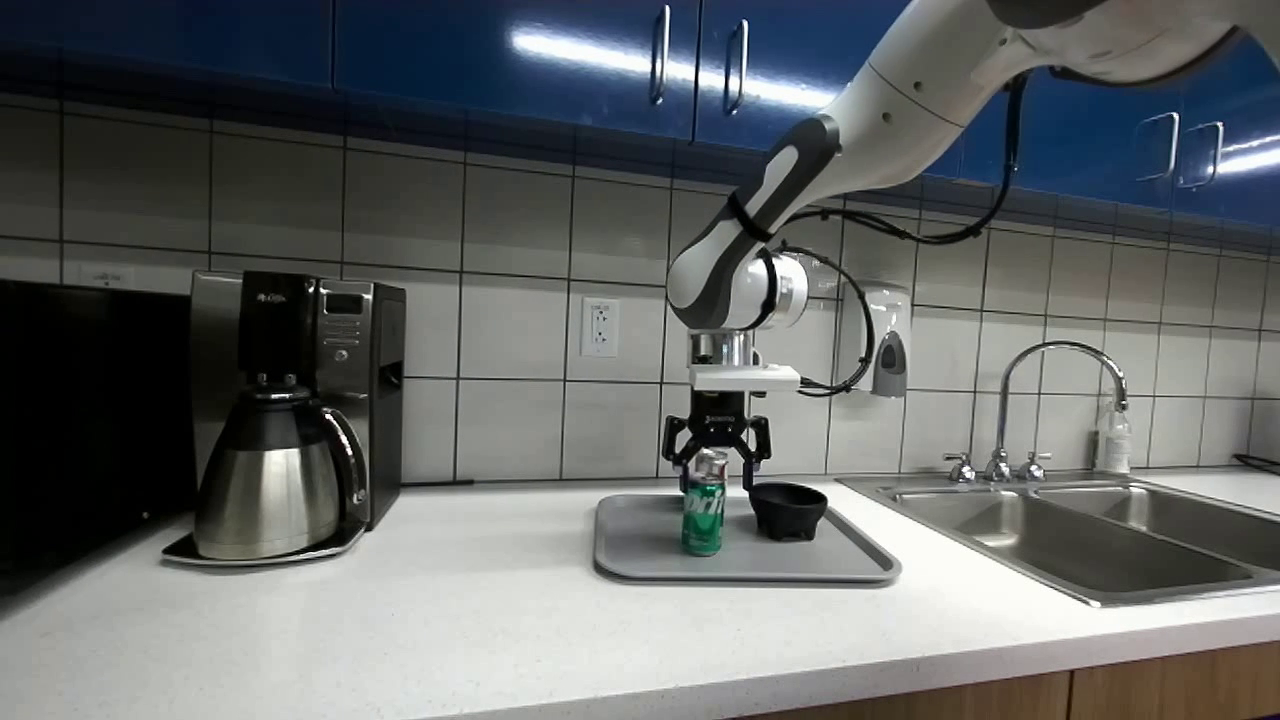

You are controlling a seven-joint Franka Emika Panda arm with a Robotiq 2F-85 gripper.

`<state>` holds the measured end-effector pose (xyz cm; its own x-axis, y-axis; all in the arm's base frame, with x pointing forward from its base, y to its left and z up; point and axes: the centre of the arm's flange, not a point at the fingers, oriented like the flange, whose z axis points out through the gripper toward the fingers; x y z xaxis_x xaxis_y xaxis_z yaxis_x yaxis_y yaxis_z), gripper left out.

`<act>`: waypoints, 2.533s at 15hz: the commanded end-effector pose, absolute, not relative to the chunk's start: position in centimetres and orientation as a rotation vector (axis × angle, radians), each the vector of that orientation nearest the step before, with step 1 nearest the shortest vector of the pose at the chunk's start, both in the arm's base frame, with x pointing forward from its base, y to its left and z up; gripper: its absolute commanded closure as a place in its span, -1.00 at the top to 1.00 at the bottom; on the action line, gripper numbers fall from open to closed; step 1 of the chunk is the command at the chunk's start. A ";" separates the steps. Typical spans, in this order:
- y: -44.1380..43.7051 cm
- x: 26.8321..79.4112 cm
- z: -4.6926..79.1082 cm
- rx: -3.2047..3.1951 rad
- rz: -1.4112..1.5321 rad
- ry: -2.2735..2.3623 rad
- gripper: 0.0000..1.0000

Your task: Remove the objects on the tray

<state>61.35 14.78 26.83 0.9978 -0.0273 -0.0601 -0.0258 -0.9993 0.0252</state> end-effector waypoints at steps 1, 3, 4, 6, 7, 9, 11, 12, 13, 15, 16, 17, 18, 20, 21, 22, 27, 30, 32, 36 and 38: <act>15.5 63.3 26.7 3.078 -0.118 -0.040 1.00; 15.7 63.6 26.4 3.073 -0.122 -0.038 1.00; 15.7 63.8 26.3 3.071 -0.127 -0.038 1.00; 15.8 64.1 26.1 3.067 -0.132 -0.039 1.00; 15.8 64.2 26.0 3.065 -0.134 -0.040 1.00; 15.8 64.4 25.9 3.064 -0.135 -0.037 1.00; 15.9 64.5 25.8 3.066 -0.137 -0.038 0.50; 15.9 64.6 25.8 3.065 -0.139 -0.039 0.47; 15.9 64.6 25.8 3.065 -0.141 -0.038 0.35; 15.9 64.7 25.7 3.063 -0.146 -0.037 0.02; 15.9 64.7 25.7 3.064 -0.148 -0.036 -0.17; 16.0 64.7 25.7 3.064 -0.148 -0.036 -0.23; 16.0 64.6 25.8 3.065 -0.147 -0.035 -0.23; 16.0 64.5 26.3 3.069 -0.135 -0.035 -0.23; 16.0 64.5 26.6 3.072 -0.128 -0.033 -0.23; 16.0 64.4 26.9 3.075 -0.121 -0.032 -0.23; 16.2 63.9 28.1 3.082 -0.081 -0.010 -0.23; 16.3 63.5 28.6 3.084 -0.068 0.011 -0.23; 16.4 63.2 28.9 3.087 -0.058 0.029 -0.23; 16.9 62.7 29.5 3.082 -0.037 0.088 -0.23; 17.3 62.5 29.9 3.073 -0.019 0.133 -0.23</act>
